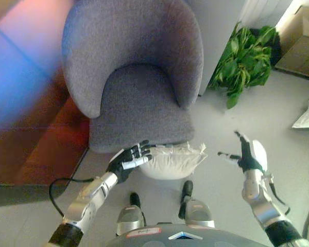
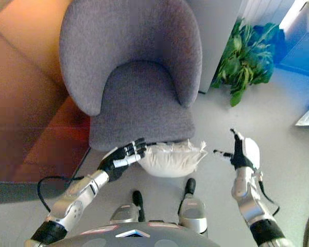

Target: Pick up the pillow and put it on the sofa.

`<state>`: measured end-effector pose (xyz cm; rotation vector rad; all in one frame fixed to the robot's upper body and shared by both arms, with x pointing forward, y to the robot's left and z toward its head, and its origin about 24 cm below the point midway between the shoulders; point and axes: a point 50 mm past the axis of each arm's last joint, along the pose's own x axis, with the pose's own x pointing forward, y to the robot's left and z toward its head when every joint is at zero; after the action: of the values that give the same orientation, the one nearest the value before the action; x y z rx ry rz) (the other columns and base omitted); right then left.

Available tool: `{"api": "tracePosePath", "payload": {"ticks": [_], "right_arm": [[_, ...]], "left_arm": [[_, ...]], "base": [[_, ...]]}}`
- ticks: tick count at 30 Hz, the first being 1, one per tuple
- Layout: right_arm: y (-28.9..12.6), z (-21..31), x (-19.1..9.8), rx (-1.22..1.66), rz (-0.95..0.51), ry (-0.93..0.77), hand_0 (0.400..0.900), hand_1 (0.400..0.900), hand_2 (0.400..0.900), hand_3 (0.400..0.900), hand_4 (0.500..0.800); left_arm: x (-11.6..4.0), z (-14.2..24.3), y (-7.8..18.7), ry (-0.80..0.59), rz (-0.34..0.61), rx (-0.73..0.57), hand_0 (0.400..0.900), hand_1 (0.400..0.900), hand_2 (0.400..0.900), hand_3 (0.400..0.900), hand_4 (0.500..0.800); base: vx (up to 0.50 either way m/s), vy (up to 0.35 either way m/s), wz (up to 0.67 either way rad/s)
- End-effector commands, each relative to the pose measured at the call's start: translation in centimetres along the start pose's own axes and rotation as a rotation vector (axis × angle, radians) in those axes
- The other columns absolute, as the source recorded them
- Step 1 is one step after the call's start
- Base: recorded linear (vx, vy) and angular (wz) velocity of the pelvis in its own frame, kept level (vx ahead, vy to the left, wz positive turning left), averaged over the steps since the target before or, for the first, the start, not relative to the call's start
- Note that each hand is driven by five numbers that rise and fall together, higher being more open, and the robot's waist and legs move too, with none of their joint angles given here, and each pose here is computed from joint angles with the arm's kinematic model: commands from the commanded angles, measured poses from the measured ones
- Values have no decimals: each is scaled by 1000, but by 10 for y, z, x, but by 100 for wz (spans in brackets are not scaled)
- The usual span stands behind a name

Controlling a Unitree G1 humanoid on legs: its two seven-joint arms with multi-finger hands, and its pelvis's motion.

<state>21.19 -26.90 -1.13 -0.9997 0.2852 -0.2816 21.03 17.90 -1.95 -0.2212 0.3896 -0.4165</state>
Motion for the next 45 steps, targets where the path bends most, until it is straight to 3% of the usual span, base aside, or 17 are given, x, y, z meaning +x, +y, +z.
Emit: {"api": "tracePosePath", "payload": {"ticks": [1, 9, 18, 28, 34, 44, 45], "right_arm": [[-22, 31, 19, -114, -146, -152, 900, 900, 900, 900, 800], [-61, 77, 54, -177, -305, -279, 900, 900, 900, 900, 800], [-106, 127, 76, -173, -457, -378, 900, 900, 900, 900, 800], [-142, 153, 82, -150, -604, -438, 900, 900, 900, 900, 800], [-163, 164, 82, -154, -662, -458, 900, 900, 900, 900, 800], [-174, 166, 106, -165, -491, -269, 900, 900, 900, 900, 800], [-174, 167, 107, -158, -476, -267, 733, 733, 733, 733, 700]], "left_arm": [[4, 62, 2, -283, -54, 88, 900, 900, 900, 900, 800], [25, 126, -19, -559, -103, 201, 900, 900, 900, 900, 800], [44, 171, -45, -763, -135, 220, 900, 900, 900, 900, 800], [29, 197, -64, -932, -217, 278, 900, 900, 900, 900, 800], [18, 200, -72, -961, -275, 305, 900, 900, 900, 900, 800], [21, 198, -73, -906, -319, 322, 900, 900, 900, 900, 800], [21, 197, -73, -901, -320, 321, 900, 900, 900, 900, 800]], "base": [[-218, 0, 14], [-296, 80, 3], [-192, 117, -5], [-24, 47, -2], [24, 27, 2], [35, -8, 3], [39, -2, 0]]}}
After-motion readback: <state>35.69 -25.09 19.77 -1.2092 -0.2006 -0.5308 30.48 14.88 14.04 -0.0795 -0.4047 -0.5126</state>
